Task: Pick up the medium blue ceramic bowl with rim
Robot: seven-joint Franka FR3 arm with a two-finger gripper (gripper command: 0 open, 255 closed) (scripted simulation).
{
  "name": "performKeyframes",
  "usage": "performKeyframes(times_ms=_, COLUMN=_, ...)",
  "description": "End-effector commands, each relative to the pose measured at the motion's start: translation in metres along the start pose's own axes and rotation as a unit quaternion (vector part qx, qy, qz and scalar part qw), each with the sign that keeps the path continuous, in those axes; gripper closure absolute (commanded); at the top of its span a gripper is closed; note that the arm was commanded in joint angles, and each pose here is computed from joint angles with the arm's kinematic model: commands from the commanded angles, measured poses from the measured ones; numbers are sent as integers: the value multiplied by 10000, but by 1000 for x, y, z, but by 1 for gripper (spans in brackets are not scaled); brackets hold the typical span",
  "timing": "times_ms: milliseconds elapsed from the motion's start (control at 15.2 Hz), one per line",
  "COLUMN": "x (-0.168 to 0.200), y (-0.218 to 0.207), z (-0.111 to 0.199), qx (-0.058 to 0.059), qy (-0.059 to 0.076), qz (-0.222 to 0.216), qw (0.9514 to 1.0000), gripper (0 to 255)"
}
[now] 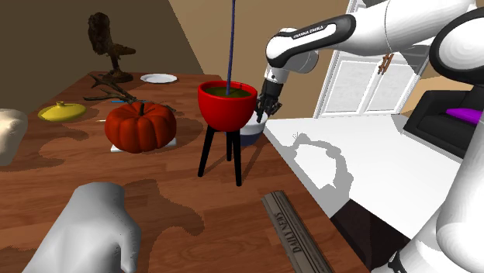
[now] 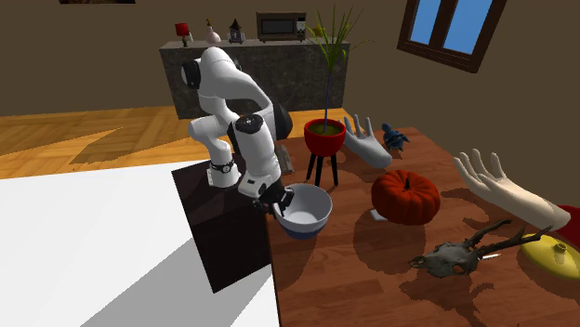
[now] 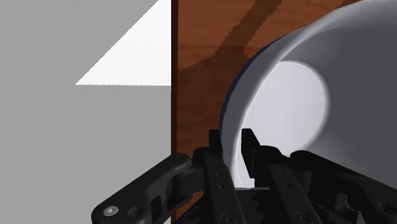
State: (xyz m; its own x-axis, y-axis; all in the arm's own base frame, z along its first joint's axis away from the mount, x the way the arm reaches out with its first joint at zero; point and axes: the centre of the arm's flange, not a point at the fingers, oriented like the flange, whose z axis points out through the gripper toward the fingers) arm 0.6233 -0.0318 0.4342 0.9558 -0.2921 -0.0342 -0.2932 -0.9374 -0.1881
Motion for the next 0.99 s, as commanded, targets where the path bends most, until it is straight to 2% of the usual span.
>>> performKeyframes(times_ms=0, x=0, y=-2, z=-8, qx=0, qy=-1, qz=-1, qw=10000, gripper=255)
performKeyframes(times_ms=924, x=-3, y=-15, z=-76, qx=0, qy=-1, qz=-1, qw=10000, gripper=255)
